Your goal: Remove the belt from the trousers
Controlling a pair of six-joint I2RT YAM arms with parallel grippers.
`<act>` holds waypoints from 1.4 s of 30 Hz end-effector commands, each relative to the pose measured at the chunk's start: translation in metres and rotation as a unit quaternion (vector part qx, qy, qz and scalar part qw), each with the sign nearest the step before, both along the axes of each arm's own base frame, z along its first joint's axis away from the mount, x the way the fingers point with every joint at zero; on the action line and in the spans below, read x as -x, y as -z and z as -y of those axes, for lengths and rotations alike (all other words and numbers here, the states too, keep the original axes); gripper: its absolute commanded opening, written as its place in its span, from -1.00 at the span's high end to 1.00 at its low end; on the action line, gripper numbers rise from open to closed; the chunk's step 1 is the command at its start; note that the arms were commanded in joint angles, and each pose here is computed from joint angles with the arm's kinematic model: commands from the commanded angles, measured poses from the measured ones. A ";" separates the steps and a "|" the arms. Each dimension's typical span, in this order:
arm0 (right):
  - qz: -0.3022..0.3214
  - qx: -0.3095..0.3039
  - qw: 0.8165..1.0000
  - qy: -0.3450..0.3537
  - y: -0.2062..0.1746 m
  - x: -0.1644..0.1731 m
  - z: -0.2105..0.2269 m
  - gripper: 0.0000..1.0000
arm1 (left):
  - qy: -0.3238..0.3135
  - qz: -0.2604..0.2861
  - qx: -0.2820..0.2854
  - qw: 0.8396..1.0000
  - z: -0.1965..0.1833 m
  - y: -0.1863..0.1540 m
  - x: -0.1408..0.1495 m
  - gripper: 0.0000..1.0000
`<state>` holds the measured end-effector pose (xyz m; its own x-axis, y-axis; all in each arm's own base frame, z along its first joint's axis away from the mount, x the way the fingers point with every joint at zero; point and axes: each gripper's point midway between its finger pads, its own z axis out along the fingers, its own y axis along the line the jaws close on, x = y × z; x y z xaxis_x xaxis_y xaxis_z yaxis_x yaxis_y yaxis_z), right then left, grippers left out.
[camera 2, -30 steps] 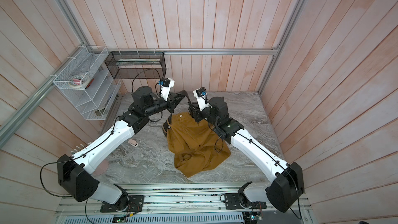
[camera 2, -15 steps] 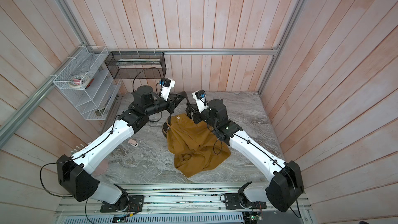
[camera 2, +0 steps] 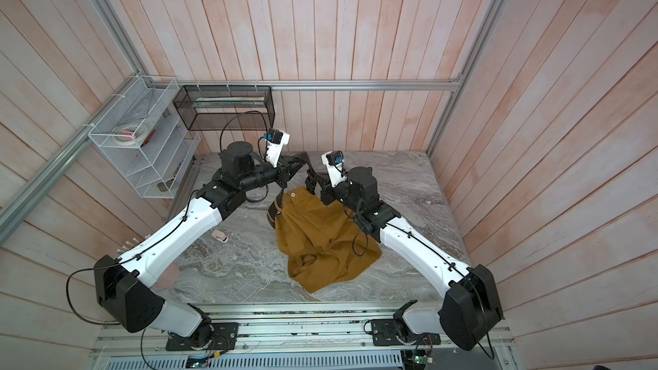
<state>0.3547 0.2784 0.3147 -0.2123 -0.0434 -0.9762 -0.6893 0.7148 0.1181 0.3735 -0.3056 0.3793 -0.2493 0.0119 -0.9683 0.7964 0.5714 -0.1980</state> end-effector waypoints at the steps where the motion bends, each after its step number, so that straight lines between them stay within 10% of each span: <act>1: -0.093 0.054 0.994 0.025 0.069 -0.001 0.016 1.00 | 0.032 0.119 0.094 0.988 -0.004 -0.105 0.028 1.00; 27: -0.119 0.059 0.991 0.019 0.097 -0.004 0.017 0.73 | 0.070 0.146 0.150 0.975 -0.007 -0.134 0.050 1.00; 36: -0.119 0.054 0.991 0.017 0.094 -0.004 0.016 1.00 | 0.083 0.149 0.155 0.973 -0.007 -0.135 0.057 1.00; 42: -0.119 0.051 0.991 0.015 0.093 -0.005 0.014 0.76 | 0.100 0.145 0.156 0.972 -0.003 -0.132 0.060 1.00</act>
<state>0.3551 0.2821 0.3157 -0.1849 -0.0009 -0.9828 -0.7240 0.6763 0.1356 0.3683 -0.3099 0.3895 -0.2939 -0.0706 -0.9532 0.8125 0.5068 -0.2881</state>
